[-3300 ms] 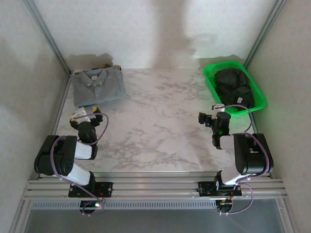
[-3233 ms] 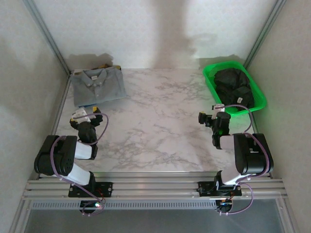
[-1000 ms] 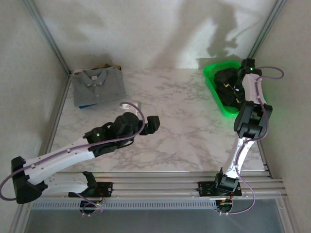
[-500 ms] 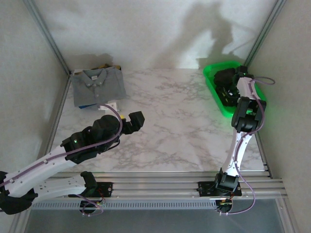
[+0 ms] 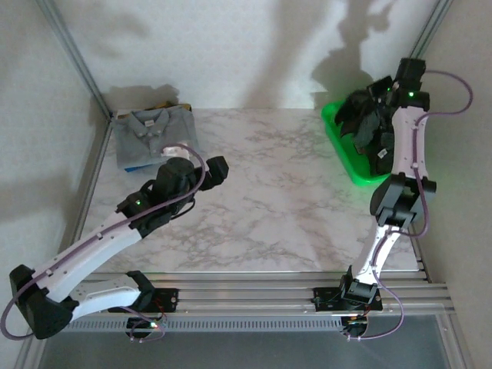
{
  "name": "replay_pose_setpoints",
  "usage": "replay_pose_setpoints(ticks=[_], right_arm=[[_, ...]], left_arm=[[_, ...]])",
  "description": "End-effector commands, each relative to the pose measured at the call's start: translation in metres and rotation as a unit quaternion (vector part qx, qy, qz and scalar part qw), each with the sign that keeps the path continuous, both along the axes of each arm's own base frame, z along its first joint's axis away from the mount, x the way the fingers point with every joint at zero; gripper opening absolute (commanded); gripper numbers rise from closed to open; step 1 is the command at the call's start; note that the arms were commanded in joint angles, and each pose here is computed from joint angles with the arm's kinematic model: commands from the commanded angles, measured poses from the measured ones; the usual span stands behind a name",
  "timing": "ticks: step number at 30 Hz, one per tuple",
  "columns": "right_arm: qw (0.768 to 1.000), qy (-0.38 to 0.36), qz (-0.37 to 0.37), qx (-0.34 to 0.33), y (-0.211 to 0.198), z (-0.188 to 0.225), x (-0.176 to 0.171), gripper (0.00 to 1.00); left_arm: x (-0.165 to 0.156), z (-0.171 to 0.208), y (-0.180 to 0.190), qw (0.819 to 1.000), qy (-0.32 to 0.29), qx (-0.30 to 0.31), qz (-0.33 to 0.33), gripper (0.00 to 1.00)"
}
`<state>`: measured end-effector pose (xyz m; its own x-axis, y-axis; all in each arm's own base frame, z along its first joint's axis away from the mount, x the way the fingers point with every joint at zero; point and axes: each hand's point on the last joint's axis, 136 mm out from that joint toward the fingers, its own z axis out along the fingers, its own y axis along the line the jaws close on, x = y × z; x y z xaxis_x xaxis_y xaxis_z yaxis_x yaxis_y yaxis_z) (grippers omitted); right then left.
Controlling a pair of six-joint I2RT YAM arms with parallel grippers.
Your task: Fold and stack the long sleeve shirts
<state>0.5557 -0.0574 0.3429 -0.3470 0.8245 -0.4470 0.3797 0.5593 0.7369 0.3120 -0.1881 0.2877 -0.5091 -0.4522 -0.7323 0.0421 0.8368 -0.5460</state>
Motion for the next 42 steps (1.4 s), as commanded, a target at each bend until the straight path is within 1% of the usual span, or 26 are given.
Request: replay_pose_setpoints(ticks=[1, 3, 5, 9, 11, 15, 17, 20, 23, 25, 26, 27, 28, 29, 30, 32, 33, 35, 36, 38, 40, 42], right_arm=[[0.985, -0.154, 0.081, 0.013, 0.049, 0.112, -0.022, 0.0], [0.97, -0.215, 0.11, 0.024, 0.069, 0.159, -0.041, 0.0], [0.949, -0.276, 0.146, 0.043, 0.096, 0.206, -0.064, 0.0], [0.901, -0.346, 0.241, 0.1, 0.164, 0.267, -0.106, 0.0], [0.873, -0.375, 0.288, 0.12, 0.203, 0.295, -0.131, 0.0], [0.824, -0.402, 0.36, 0.172, 0.27, 0.327, -0.166, 0.0], [0.802, -0.406, 0.384, 0.211, 0.297, 0.336, -0.177, 0.0], [0.761, -0.415, 0.413, 0.28, 0.334, 0.351, -0.193, 0.0], [0.737, -0.401, 0.435, 0.327, 0.367, 0.351, -0.206, 0.0], [0.728, -0.384, 0.455, 0.341, 0.388, 0.344, -0.213, 0.0], [0.73, -0.371, 0.463, 0.339, 0.395, 0.337, -0.213, 0.0], [0.74, -0.349, 0.471, 0.328, 0.401, 0.326, -0.212, 0.0], [0.757, -0.323, 0.477, 0.31, 0.407, 0.311, -0.209, 0.0], [0.774, -0.296, 0.48, 0.289, 0.411, 0.294, -0.206, 0.0], [0.798, -0.255, 0.481, 0.258, 0.414, 0.268, -0.203, 0.0], [0.847, -0.169, 0.468, 0.187, 0.409, 0.208, -0.195, 0.0], [0.864, -0.124, 0.464, 0.153, 0.404, 0.174, -0.194, 0.0], [0.88, -0.071, 0.458, 0.107, 0.39, 0.126, -0.197, 0.0], [0.891, -0.036, 0.444, 0.083, 0.375, 0.097, -0.201, 0.0], [0.905, 0.01, 0.422, 0.054, 0.346, 0.048, -0.21, 0.0], [0.912, 0.073, 0.403, 0.038, 0.316, -0.007, -0.229, 0.0], [0.907, 0.114, 0.405, 0.007, 0.293, -0.052, -0.255, 0.0]], left_arm=[[0.022, 0.031, -0.013, 0.999, -0.039, -0.025, -0.028, 1.0], [0.035, 0.045, -0.015, 0.998, -0.051, -0.031, -0.029, 0.99], [0.049, 0.064, -0.013, 0.996, -0.07, -0.041, -0.024, 1.0], [0.074, 0.107, 0.001, 0.992, -0.108, -0.068, -0.01, 1.0], [0.083, 0.134, 0.017, 0.989, -0.129, -0.074, 0.01, 1.0], [0.085, 0.19, 0.051, 0.979, -0.18, -0.092, 0.038, 1.0], [0.077, 0.214, 0.066, 0.973, -0.205, -0.096, 0.047, 1.0], [0.06, 0.243, 0.09, 0.964, -0.238, -0.095, 0.069, 0.99], [0.037, 0.266, 0.117, 0.955, -0.266, -0.085, 0.101, 1.0], [0.021, 0.279, 0.134, 0.948, -0.283, -0.075, 0.124, 1.0], [0.013, 0.285, 0.14, 0.945, -0.291, -0.07, 0.132, 1.0], [0.007, 0.287, 0.144, 0.943, -0.294, -0.065, 0.138, 1.0], [0.001, 0.288, 0.148, 0.943, -0.296, -0.058, 0.143, 1.0], [-0.002, 0.287, 0.149, 0.943, -0.294, -0.054, 0.144, 0.99], [-0.007, 0.284, 0.15, 0.945, -0.29, -0.049, 0.144, 0.99], [-0.012, 0.271, 0.149, 0.95, -0.277, -0.044, 0.137, 1.0], [-0.014, 0.262, 0.148, 0.953, -0.267, -0.044, 0.134, 1.0], [-0.017, 0.236, 0.145, 0.961, -0.241, -0.051, 0.124, 0.99], [-0.021, 0.223, 0.142, 0.965, -0.229, -0.058, 0.114, 1.0], [-0.023, 0.187, 0.133, 0.974, -0.194, -0.075, 0.094, 1.0], [-0.026, 0.147, 0.123, 0.982, -0.151, -0.089, 0.076, 0.99], [-0.03, 0.109, 0.12, 0.987, -0.112, -0.088, 0.076, 1.0]])
